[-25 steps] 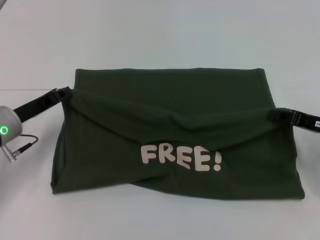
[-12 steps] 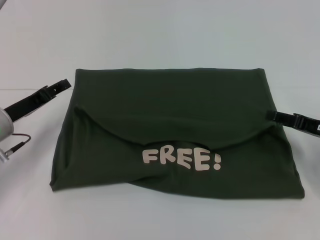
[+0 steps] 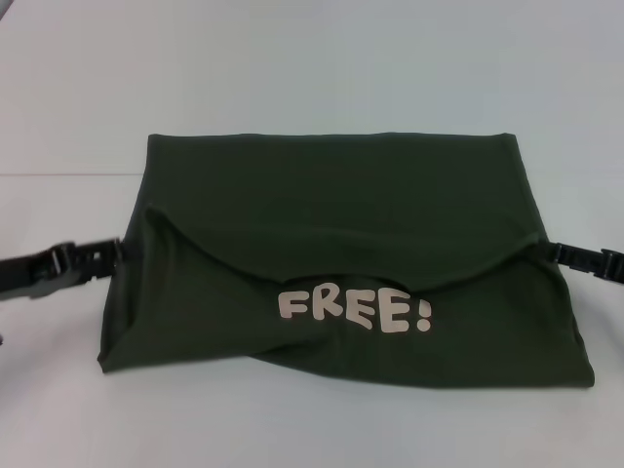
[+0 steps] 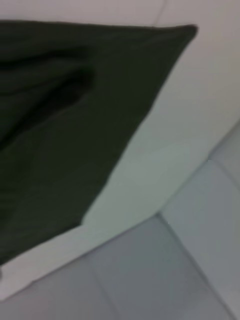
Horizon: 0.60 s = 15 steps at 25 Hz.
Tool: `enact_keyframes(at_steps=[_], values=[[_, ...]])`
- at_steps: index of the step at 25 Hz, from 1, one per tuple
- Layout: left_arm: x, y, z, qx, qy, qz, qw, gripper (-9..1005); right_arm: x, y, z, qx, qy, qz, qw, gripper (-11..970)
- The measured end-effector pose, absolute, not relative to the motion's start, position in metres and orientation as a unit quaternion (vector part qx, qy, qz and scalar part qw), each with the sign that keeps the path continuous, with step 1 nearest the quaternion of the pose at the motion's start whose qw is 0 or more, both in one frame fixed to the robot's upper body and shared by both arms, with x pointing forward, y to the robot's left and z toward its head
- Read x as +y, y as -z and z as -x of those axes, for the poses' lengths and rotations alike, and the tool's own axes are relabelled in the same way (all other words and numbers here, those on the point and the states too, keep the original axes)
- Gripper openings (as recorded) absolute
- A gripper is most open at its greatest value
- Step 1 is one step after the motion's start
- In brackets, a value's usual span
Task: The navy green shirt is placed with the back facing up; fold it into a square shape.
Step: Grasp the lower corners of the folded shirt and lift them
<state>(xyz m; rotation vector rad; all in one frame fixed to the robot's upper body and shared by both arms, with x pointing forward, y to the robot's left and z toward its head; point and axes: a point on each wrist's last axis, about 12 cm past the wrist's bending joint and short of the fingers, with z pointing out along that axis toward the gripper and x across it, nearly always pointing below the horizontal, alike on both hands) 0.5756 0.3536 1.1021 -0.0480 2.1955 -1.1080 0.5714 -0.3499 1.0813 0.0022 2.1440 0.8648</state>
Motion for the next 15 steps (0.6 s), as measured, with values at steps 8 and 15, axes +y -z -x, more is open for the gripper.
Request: enact_keyframes(at_steps=[8,15], values=[[0.353,-1.1,-0.578,0.896,0.353,-0.058,0.263,728,-0.345,-1.079,-0.561,0.843,-0.361,0.028,0.398,928],[0.349,-1.094,-0.584,0.905,0.325,-0.055,0.269,731,-0.344,-1.076,-0.559,0.844,-0.361,0.029,0.395,925]])
